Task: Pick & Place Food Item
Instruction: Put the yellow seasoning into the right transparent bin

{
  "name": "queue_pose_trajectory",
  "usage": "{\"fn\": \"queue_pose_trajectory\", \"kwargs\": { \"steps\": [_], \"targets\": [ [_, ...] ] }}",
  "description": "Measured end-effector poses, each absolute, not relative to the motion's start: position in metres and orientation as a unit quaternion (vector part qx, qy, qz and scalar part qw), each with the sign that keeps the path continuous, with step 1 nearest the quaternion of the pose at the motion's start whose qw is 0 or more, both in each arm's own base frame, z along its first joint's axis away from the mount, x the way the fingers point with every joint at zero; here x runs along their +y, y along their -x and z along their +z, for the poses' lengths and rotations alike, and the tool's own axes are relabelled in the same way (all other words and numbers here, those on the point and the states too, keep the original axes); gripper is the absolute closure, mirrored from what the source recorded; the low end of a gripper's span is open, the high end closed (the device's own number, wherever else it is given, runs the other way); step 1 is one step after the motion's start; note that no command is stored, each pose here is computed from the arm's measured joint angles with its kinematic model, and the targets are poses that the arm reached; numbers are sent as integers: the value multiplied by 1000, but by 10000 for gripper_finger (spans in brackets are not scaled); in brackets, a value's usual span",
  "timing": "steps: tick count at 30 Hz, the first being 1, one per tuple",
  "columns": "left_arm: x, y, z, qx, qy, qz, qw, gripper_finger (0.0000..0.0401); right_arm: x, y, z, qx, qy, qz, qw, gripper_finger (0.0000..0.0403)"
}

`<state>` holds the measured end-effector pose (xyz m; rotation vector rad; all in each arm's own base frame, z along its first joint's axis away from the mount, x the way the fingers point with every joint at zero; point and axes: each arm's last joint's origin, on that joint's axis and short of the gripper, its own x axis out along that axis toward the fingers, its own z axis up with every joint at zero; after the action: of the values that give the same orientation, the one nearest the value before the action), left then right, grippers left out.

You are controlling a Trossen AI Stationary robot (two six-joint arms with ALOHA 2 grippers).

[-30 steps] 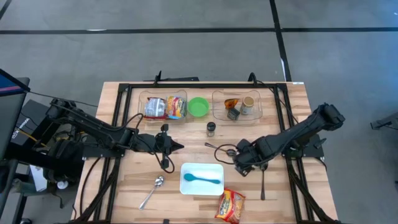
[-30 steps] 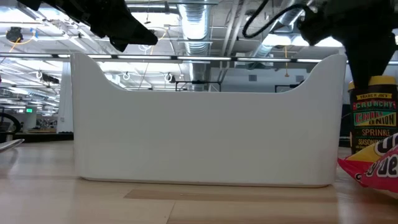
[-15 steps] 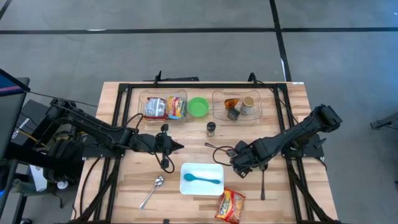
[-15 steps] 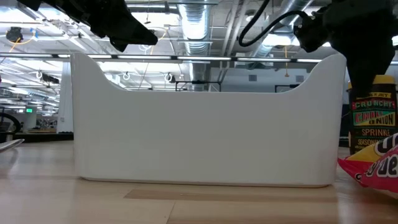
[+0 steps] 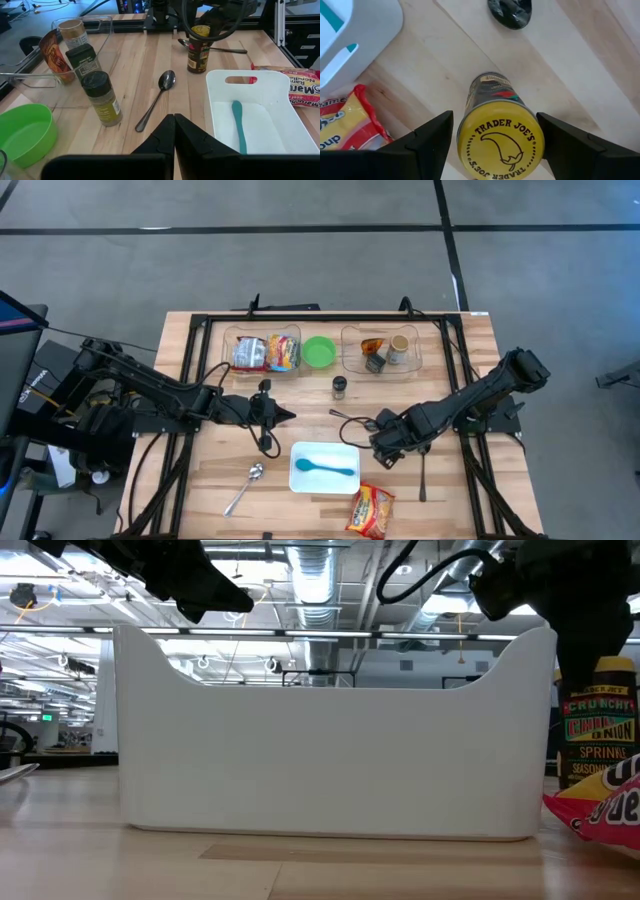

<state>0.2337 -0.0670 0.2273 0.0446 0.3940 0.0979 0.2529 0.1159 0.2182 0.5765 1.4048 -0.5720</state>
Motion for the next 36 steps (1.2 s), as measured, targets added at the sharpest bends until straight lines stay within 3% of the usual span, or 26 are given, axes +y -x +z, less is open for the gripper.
{"fn": "queue_pose_trajectory", "kwargs": {
  "steps": [36],
  "targets": [
    [-67,-234,227,195,-22,49,979,397,126,-252,218,616,-260,-248,701,127]
  ]
}}
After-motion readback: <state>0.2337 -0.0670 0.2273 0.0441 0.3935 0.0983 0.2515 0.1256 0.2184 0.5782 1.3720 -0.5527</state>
